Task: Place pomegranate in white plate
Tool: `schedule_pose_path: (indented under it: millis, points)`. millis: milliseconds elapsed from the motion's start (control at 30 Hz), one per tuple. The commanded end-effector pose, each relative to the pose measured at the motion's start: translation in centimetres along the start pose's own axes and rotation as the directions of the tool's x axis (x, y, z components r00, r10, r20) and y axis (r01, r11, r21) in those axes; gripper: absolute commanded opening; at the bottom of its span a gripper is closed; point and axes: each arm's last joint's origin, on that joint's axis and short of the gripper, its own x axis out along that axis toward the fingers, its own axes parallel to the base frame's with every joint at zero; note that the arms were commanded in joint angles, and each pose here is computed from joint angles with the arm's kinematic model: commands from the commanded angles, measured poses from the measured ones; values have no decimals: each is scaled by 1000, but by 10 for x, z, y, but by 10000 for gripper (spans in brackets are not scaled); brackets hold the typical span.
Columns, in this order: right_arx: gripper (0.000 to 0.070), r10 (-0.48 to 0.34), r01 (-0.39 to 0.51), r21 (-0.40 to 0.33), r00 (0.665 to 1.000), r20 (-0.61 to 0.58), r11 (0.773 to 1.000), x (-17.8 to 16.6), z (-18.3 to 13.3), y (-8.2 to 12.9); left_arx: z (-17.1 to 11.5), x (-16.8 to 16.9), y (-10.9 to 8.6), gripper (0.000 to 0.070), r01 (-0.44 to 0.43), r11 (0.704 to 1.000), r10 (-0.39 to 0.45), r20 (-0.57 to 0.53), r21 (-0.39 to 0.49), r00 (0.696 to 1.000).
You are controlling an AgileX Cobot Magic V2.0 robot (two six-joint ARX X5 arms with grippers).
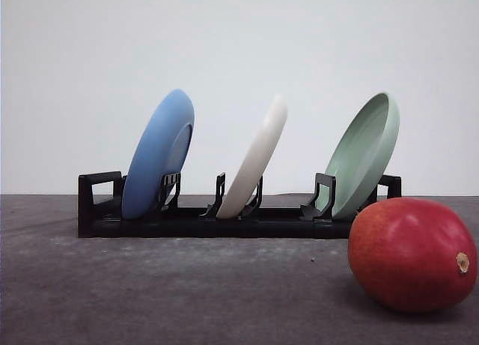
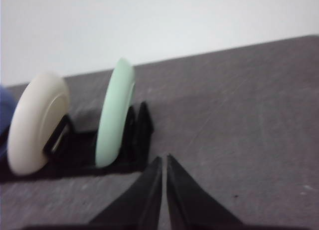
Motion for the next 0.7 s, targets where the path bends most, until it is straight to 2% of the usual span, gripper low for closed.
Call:
schedule_pose_path:
  millis: [0,167,400,467,600,667]
  points:
    - [9,38,-39,-46,999,-16,998,1,6,3,8,-1,-3,12,-4,999,6,-38,50,999]
    - [10,131,-141,-74,983,-128,987,18,8,5,23,6,-9,12,20,990,10,-203,142,979]
    - [10,157,-190,-125,959,-236,974,40,6,5,31,31,-15,12,149,974,-73,-388,172,919]
    - [10,174,-217,-157,953,-247,964,42,6,7,31,39,-18,13,177,967,-88,-416,182,905]
    - [10,214,-270,-216,944,-252,938,43,5,15,32,53,-28,15,262,936,-141,-433,234,890]
    - [10,252,-316,-250,932,-259,915,43,4,19,31,59,-35,16,321,904,-180,-432,281,884]
